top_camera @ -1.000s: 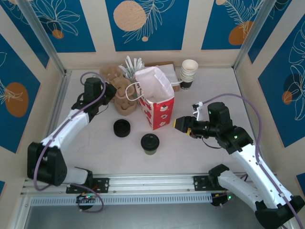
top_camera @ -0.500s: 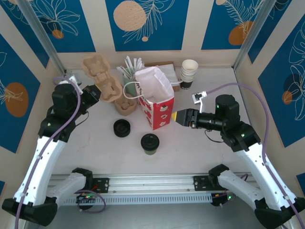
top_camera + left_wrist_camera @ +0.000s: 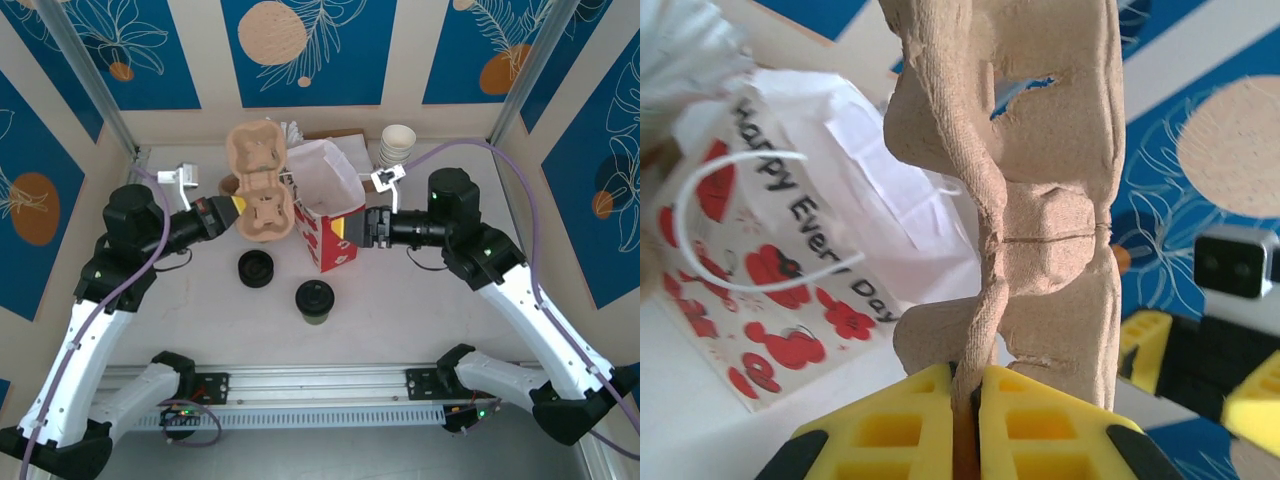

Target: Pack the takeout coffee

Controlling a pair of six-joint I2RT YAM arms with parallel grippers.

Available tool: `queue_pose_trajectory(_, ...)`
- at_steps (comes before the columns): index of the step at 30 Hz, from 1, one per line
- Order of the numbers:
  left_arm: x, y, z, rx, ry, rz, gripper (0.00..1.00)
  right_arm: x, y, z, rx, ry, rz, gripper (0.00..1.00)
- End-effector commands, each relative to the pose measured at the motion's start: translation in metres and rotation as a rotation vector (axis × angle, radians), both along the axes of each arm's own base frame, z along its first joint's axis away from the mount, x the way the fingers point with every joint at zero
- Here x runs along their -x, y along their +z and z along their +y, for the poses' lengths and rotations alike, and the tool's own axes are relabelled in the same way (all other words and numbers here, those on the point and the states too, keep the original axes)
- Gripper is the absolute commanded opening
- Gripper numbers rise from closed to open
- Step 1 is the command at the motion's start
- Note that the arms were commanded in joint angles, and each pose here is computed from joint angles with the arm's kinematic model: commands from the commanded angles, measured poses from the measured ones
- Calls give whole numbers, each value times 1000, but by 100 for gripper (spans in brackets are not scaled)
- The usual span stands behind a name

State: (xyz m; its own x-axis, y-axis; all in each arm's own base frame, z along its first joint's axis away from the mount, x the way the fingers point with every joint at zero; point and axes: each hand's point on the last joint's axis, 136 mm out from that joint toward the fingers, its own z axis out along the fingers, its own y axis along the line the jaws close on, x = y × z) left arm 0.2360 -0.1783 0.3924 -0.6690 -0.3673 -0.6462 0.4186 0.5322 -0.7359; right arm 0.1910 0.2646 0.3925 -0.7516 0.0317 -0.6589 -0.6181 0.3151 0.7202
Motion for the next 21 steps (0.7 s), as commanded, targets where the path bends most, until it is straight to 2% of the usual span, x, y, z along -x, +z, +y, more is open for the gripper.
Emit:
queue_pose_trajectory(1,12,8,-14,26,-83,-37,10,6,19,11,-21,52,-83,63)
queue_pose_trajectory(6,14,5,-25,22,-112,-34,10,0,16,22,-11,52,-76,62)
queue_pose_trajectory(14,11,4,-39,-4,-124,-42,10,-2,13,33,-11,82,-60,48)
queue_pose_trajectory(17,11,4,-43,-1,-132,-44,10,-1,11,35,-12,86,-61,47)
queue_pose_trajectory(21,12,6,-48,-21,-138,-50,10,-2,8,38,-7,93,-60,33)
